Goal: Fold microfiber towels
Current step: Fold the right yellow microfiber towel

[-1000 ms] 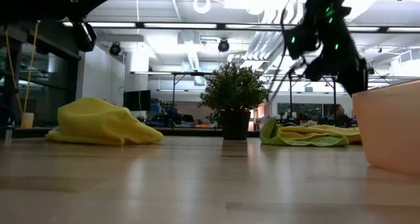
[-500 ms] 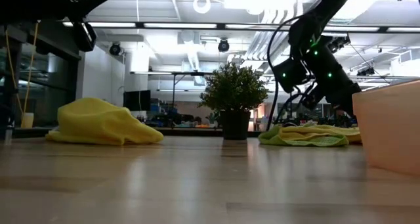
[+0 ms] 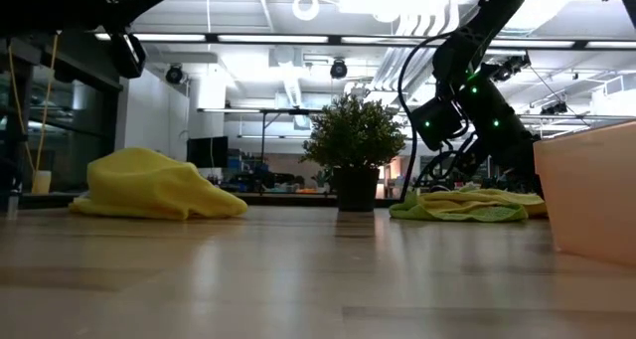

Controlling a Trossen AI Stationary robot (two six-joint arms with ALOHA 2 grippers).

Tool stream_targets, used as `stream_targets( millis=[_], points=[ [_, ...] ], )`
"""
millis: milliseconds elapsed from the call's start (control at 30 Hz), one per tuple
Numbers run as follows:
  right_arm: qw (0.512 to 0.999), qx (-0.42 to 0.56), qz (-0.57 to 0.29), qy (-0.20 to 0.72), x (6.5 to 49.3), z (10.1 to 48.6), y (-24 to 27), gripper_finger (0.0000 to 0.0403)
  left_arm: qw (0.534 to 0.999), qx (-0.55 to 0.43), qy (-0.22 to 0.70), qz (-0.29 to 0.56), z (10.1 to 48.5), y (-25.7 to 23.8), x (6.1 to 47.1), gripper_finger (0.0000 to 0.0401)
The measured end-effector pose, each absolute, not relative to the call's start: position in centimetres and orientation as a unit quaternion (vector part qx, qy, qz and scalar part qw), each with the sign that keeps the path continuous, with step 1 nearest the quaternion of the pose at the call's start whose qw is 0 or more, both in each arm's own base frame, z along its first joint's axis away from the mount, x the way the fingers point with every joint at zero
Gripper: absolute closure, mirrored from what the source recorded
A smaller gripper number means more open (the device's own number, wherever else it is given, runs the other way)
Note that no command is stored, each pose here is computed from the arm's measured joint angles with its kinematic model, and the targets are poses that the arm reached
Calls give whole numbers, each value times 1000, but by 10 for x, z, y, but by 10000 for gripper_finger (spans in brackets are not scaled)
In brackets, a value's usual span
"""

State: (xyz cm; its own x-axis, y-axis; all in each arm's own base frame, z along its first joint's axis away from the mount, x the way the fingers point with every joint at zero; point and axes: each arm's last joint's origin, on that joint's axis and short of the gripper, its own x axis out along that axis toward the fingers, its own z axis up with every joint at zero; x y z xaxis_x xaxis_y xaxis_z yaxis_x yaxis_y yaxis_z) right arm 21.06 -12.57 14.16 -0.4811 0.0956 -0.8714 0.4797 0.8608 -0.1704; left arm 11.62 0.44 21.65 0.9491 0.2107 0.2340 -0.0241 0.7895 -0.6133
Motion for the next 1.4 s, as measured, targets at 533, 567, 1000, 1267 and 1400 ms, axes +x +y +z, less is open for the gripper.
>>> stream_targets(
  millis=[533, 567, 1000, 1267, 1400],
  points=[
    [454, 194, -212, 843, 197, 129, -120, 318, 935, -318, -144, 58, 216, 4, 116, 401],
    [455, 195, -217, 842, 197, 129, -120, 318, 935, -318, -144, 58, 216, 4, 116, 401],
    [473, 158, -249, 830, 209, 146, -130, 318, 936, -317, -144, 58, 216, 4, 116, 401],
    [489, 188, -222, 822, 212, 146, -129, 318, 936, -317, -143, 58, 216, 4, 116, 401],
    [500, 181, -227, 816, 214, 145, -131, 318, 936, -317, -143, 58, 216, 4, 116, 401]
  ],
)
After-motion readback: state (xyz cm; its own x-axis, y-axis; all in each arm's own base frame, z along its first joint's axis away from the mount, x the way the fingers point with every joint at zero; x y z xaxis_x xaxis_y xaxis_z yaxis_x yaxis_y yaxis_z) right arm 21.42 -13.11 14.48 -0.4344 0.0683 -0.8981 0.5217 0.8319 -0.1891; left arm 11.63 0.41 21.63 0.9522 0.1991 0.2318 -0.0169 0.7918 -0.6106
